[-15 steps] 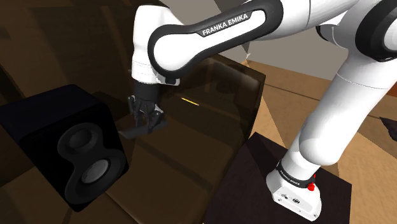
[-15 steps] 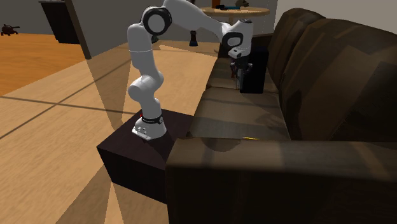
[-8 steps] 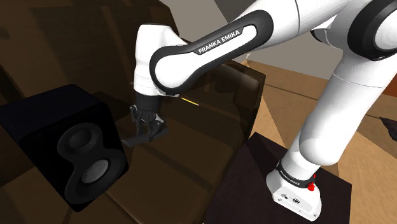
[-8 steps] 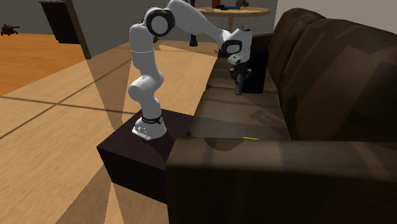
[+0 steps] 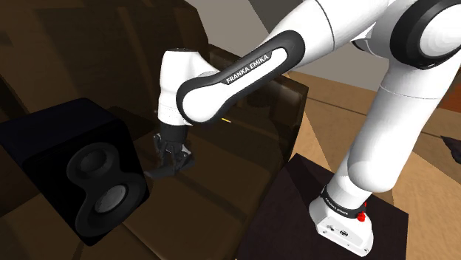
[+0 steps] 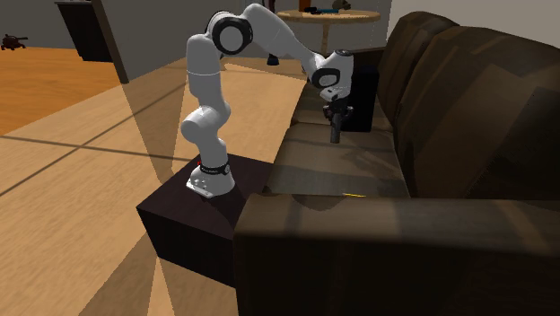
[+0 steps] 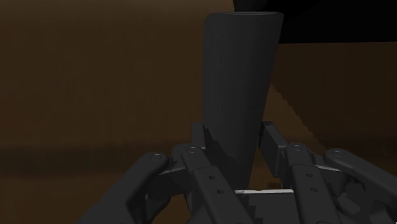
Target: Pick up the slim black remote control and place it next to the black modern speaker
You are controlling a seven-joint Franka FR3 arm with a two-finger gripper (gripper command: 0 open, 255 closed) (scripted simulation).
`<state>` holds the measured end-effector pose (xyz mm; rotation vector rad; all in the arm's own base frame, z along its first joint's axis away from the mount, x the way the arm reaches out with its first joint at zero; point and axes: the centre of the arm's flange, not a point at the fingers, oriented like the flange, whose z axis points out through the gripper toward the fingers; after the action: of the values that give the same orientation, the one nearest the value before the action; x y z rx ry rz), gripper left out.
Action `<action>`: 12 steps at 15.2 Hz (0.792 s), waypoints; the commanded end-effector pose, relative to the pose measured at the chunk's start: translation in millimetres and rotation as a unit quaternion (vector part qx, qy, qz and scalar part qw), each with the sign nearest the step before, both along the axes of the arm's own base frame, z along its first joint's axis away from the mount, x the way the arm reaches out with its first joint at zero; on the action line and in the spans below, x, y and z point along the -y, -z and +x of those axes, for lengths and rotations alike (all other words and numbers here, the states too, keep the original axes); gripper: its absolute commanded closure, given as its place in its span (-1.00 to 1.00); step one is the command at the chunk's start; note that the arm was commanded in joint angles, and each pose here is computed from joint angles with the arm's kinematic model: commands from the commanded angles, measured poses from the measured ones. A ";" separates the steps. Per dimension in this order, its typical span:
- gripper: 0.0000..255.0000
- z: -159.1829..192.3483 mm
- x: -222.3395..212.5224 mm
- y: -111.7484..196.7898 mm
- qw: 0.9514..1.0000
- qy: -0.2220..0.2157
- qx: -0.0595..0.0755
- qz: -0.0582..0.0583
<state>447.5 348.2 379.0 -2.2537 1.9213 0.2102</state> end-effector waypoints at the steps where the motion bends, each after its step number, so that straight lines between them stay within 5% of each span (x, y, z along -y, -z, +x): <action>1: 1.00 -0.1 0.4 10.4 1.000 0.000 0.000 0.000; 12: 1.00 -0.1 0.4 55.9 1.000 0.000 0.000 0.000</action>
<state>448.1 347.4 325.6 -2.2512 1.9198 0.2078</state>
